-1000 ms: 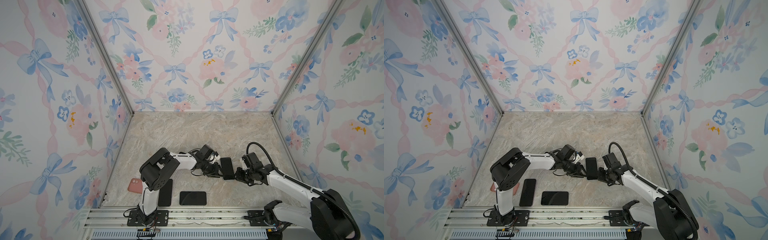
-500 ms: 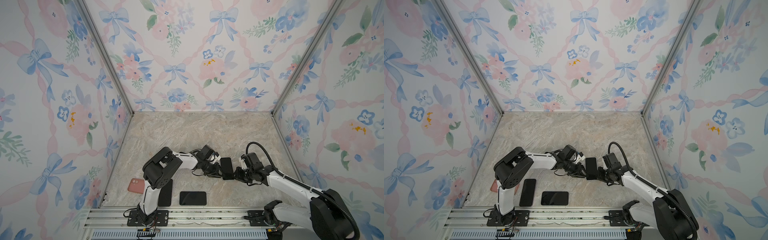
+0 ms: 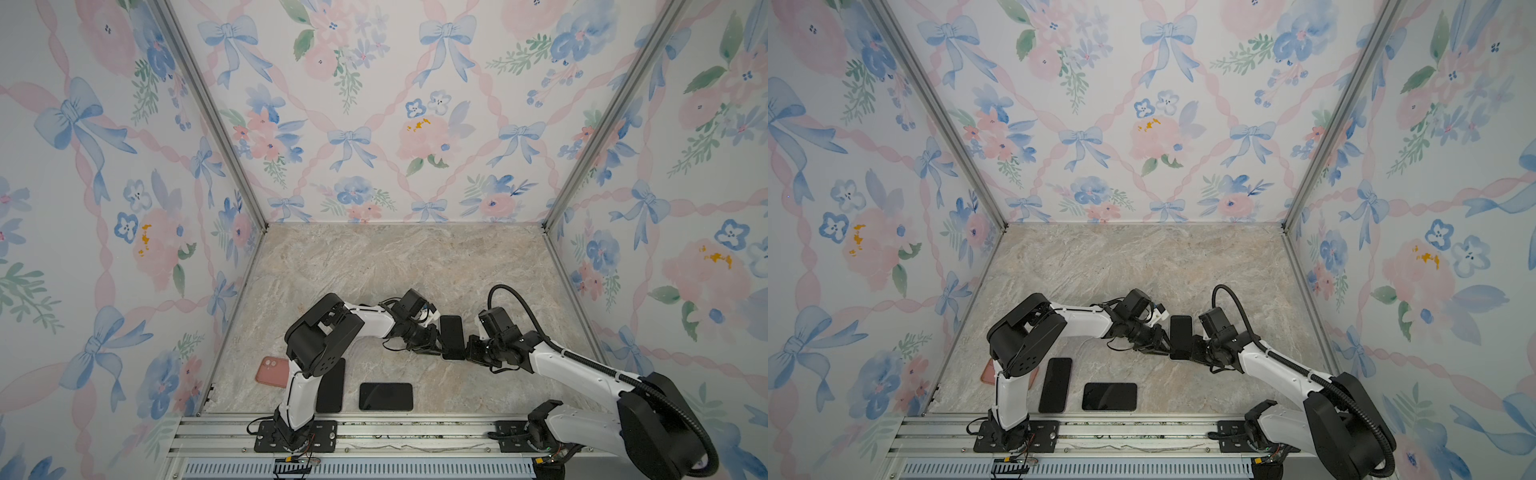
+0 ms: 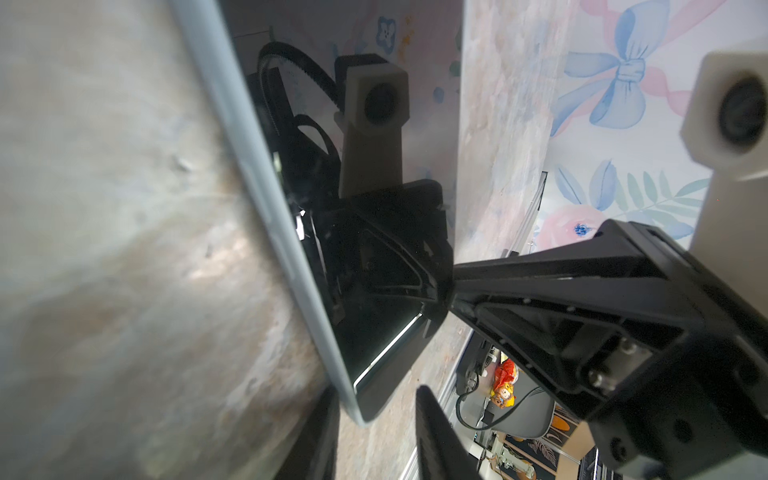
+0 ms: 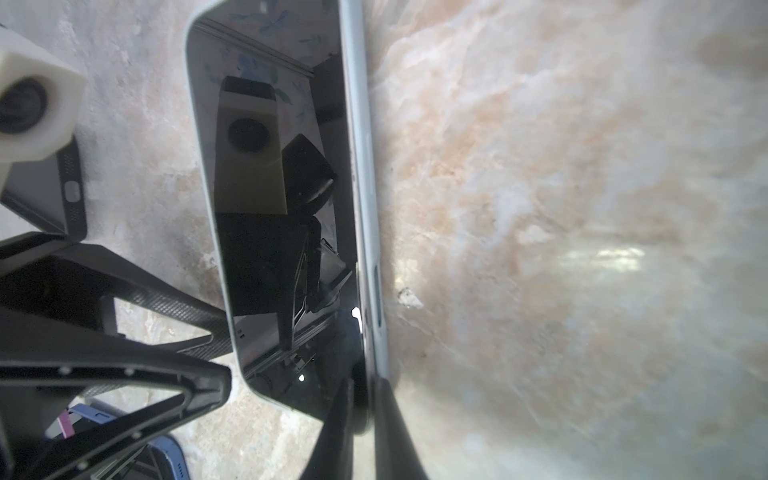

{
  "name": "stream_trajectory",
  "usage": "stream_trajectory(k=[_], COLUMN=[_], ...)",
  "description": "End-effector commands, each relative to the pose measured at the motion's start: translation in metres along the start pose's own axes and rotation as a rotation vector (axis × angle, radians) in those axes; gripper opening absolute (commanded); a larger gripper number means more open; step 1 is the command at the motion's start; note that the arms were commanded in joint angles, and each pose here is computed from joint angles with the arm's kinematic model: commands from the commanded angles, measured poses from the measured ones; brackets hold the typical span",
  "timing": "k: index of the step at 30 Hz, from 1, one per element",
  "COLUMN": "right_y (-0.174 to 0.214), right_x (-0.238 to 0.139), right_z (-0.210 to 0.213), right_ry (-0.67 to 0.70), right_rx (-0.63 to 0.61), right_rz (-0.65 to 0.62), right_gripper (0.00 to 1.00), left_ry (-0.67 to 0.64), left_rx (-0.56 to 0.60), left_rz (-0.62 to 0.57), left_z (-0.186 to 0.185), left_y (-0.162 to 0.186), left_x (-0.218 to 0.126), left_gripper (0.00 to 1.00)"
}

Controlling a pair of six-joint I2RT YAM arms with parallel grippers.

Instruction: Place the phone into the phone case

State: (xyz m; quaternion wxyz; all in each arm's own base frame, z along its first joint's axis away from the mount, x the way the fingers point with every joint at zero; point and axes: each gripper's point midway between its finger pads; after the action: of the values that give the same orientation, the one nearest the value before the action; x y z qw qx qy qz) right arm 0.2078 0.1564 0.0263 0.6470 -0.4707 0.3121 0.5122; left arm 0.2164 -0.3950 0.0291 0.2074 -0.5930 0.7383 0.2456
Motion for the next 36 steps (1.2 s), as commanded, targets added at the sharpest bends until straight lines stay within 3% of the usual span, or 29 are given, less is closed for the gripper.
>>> stream_trajectory(k=[1, 10, 19, 26, 36], right_y=[0.015, 0.016, 0.003, 0.001, 0.002], right_x=[0.013, 0.01, -0.015, -0.01, 0.004], right_z=[0.018, 0.013, -0.001, -0.008, -0.007], right_ry=[-0.073, -0.037, -0.023, -0.036, -0.061], right_rx=[-0.022, -0.031, -0.005, 0.018, 0.026], right_rz=[0.058, 0.066, 0.006, 0.005, 0.027], right_gripper=[0.11, 0.1, 0.23, 0.32, 0.32], left_ry=[0.019, 0.022, 0.022, 0.019, 0.019], left_rx=[0.032, 0.037, 0.042, 0.038, 0.041], left_rz=[0.018, 0.014, -0.008, -0.002, 0.004], left_z=[-0.005, -0.005, -0.008, -0.006, -0.007], left_y=[0.0, 0.001, -0.001, -0.001, 0.0], left_x=[0.008, 0.007, -0.001, 0.002, 0.005], left_gripper=[0.32, 0.32, 0.34, 0.35, 0.35])
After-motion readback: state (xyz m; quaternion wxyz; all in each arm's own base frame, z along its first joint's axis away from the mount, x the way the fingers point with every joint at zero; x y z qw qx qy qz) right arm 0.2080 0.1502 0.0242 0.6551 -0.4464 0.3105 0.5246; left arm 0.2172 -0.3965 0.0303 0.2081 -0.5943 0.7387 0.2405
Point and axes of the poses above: each gripper's point midway between its finger pads, its own x axis out along the fingers, its own z axis along the line the jaws close on, y = z × x, and after that the axes turned 10 degrees about -x, right-handed
